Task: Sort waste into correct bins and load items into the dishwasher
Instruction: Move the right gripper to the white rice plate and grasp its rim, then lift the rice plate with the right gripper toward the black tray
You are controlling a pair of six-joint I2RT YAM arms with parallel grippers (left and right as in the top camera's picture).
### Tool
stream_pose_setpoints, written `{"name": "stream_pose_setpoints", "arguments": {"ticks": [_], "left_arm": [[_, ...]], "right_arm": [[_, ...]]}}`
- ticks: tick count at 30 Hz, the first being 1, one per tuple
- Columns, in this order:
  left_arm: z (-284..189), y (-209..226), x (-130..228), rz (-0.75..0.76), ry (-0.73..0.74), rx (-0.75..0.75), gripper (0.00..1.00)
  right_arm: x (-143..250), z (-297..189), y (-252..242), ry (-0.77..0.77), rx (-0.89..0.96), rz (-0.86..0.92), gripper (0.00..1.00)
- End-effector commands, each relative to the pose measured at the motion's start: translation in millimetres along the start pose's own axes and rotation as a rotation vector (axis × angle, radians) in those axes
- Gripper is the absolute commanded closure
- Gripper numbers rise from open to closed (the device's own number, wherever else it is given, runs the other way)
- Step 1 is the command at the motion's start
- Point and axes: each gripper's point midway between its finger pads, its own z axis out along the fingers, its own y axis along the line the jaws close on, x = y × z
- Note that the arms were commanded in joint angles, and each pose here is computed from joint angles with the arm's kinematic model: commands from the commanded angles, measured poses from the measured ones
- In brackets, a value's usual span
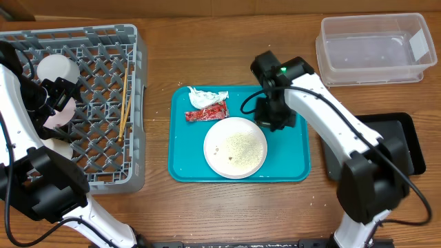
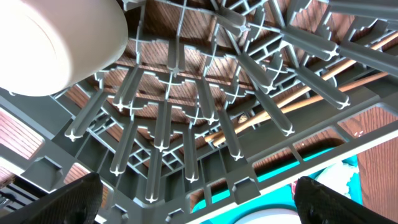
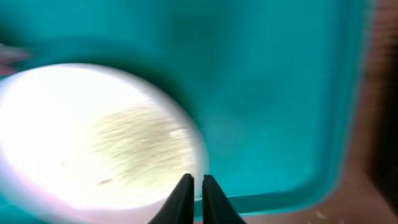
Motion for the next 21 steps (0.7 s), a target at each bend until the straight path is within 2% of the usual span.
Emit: {"name": "stream_pose_setpoints", "arguments": {"ticks": [1,2,3,4,12,13,16,17,19,21], "left_arm": [[-4,-4,-1,-0.002,-0.012,0.011,0.00],[-4,-4,-1,-0.001,-0.012,0.012,0.00],[-4,-4,-1,0.000,-0.013,0.012,0.00],[-4,-4,-1,0.000,-0.013,0.012,0.00],[-4,-5,-1,0.000,-0.013,0.012,0.00],[-4,-5,-1,0.000,-0.013,0.012,0.00],[-4,-5,0,0.001,-0.013,0.012,0.00],[-4,-5,0,0.001,-0.013,0.012,0.00],[-4,-5,-1,0.001,-0.013,0.012,0.00],[-4,-6,-1,0.002,-0.016,0.014,0.00]], "right_arm": [[40,-32,83,0.062,-0.341,-0.268,0.44],[46,-32,96,0.052,-0.354,-0.308,0.24],[50,-29,105,0.035,-0.349,-0.334,0.08],[53,-26,114,0.004,-0.331,-0.355,0.00],[75,12,154,-0.228,-0.112,-0.374,0.00],[80,22,162,-0.241,-0.096,-0.386,0.13],[85,39,169,-0.237,-0.078,-0.408,0.35],[84,46,169,-0.239,-0.061,-0.411,0.41],[80,58,165,-0.241,-0.019,-0.410,0.46],[80,70,162,-0.229,0.007,-0.411,0.55]]}}
